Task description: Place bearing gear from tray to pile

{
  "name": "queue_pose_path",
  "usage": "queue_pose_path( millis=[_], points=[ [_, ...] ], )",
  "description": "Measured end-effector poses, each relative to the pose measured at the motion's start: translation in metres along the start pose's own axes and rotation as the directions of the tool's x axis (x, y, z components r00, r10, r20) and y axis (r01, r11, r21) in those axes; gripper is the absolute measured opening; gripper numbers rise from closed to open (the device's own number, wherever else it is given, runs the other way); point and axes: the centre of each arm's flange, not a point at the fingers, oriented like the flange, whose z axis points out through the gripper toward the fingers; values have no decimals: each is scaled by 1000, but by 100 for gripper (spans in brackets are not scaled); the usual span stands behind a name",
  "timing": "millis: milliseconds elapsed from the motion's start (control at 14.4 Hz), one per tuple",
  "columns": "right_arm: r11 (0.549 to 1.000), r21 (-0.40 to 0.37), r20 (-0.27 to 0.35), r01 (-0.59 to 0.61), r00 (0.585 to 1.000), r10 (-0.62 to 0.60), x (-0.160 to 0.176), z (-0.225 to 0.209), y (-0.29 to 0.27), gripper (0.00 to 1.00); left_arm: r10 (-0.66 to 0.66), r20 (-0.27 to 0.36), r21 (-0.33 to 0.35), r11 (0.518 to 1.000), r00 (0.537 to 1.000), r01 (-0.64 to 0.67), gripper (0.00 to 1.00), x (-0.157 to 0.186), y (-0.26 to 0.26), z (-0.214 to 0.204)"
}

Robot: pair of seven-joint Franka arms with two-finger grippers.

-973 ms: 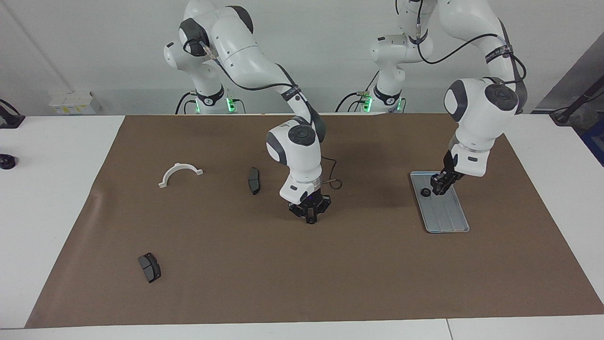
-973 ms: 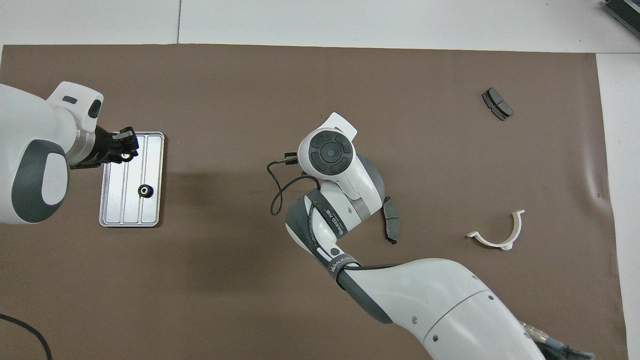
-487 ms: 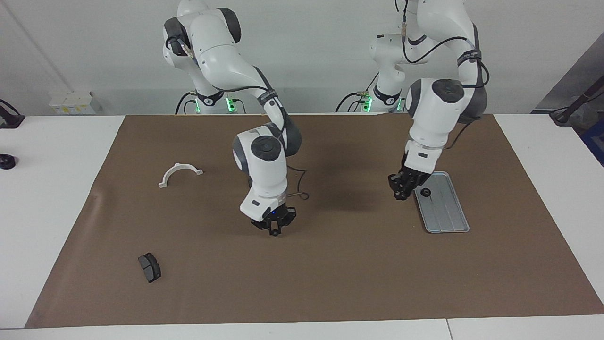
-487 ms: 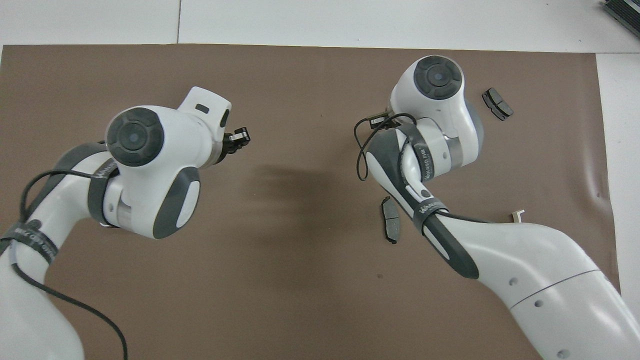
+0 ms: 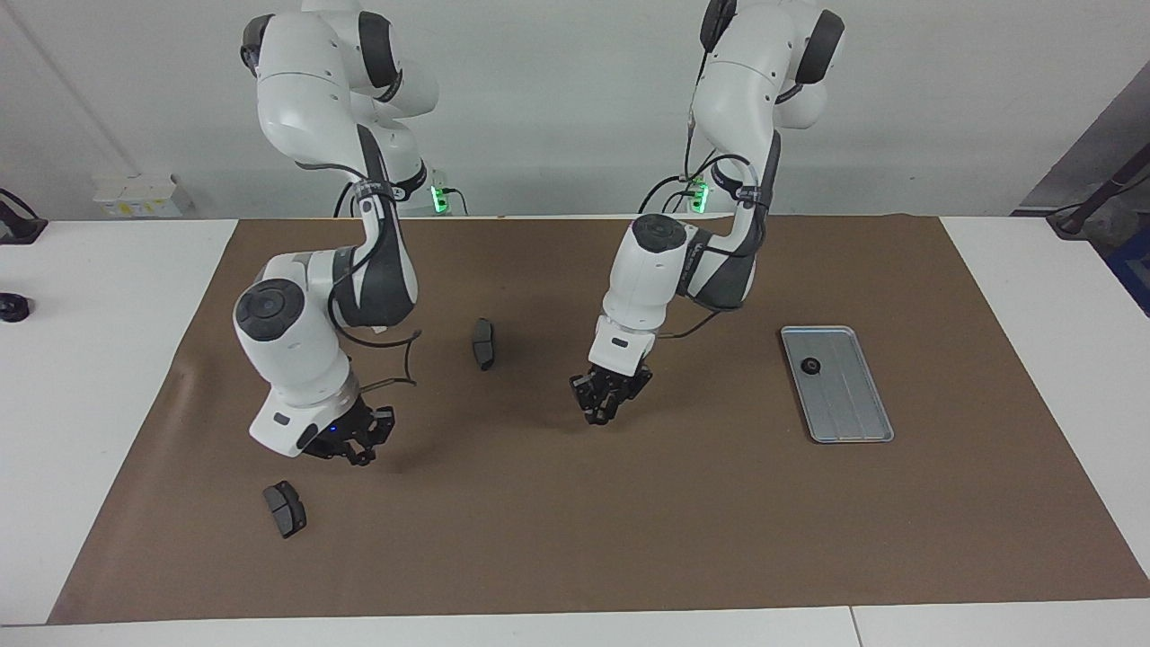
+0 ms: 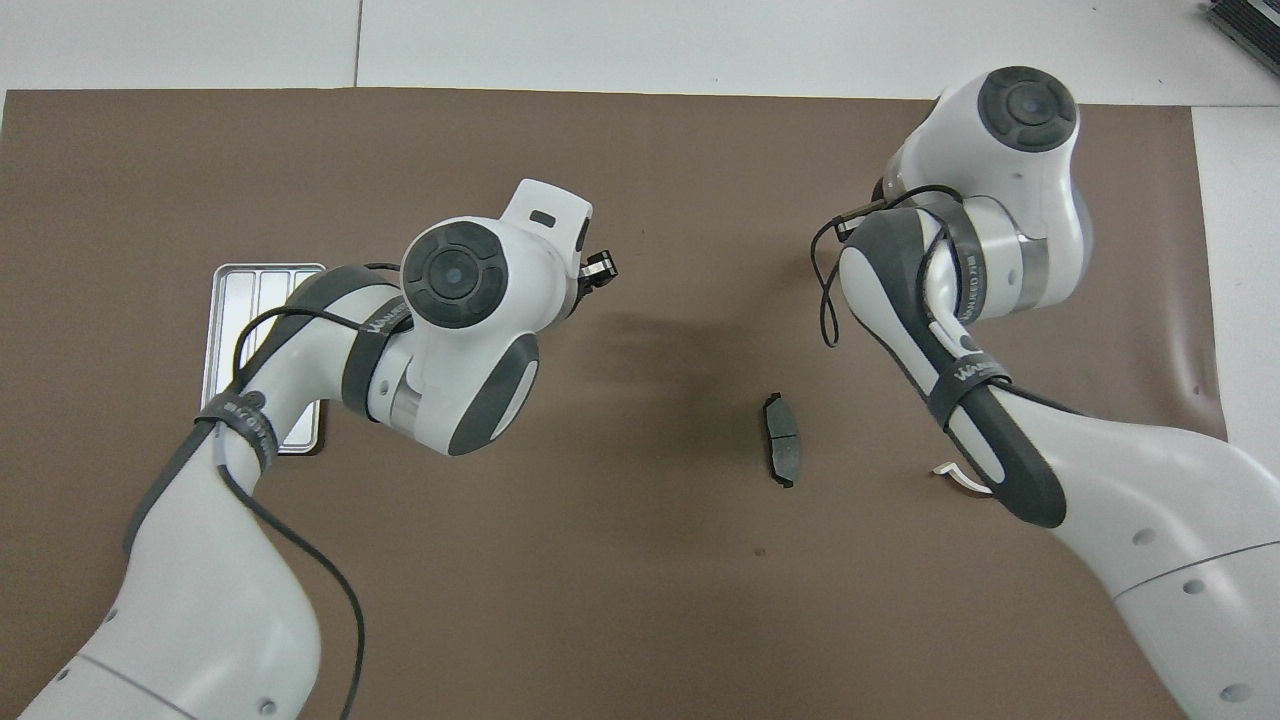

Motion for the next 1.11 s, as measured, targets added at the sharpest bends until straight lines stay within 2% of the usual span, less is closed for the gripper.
queue_pose_path(
  millis=[209, 348, 417, 556, 765, 834, 904, 1112],
  points=[
    [1000, 6, 29, -7, 1000, 7, -18, 14, 29, 24, 0, 21, 6, 1000, 1000, 0, 35, -22, 7, 32],
    [1000, 5, 26, -11, 1000, 11, -29, 21, 48, 24, -6, 14, -3, 1000, 1000, 6, 35, -25, 15, 36],
    [1000, 3, 20, -7, 1000, 6, -36, 24, 57, 24, -6, 13, -5, 1000, 1000, 6, 40, -25, 16, 37],
    [1000, -4, 4, 6, 1000, -6, -51, 34, 75, 24, -8, 15, -3, 1000, 1000, 8, 62, -24, 17, 38],
    [1000, -1, 11, 4, 1000, -4, -66, 43, 80, 24, -16, 28, 28, 1000, 999, 15, 96, -18, 16, 32],
    [1000, 1, 12, 5, 1000, -5, -68, 43, 78, 25, -28, 29, 48, 998, 999, 26, 100, -8, 13, 18],
    [1000, 1, 13, 5, 1000, -5, -69, 42, 78, 30, -46, 32, 73, 996, 998, 43, 100, 6, 7, -1],
    [1000, 0, 7, 5, 1000, -5, -70, 36, 77, 61, -124, 24, 123, 985, 992, 120, 100, 54, -25, -72]
  ],
)
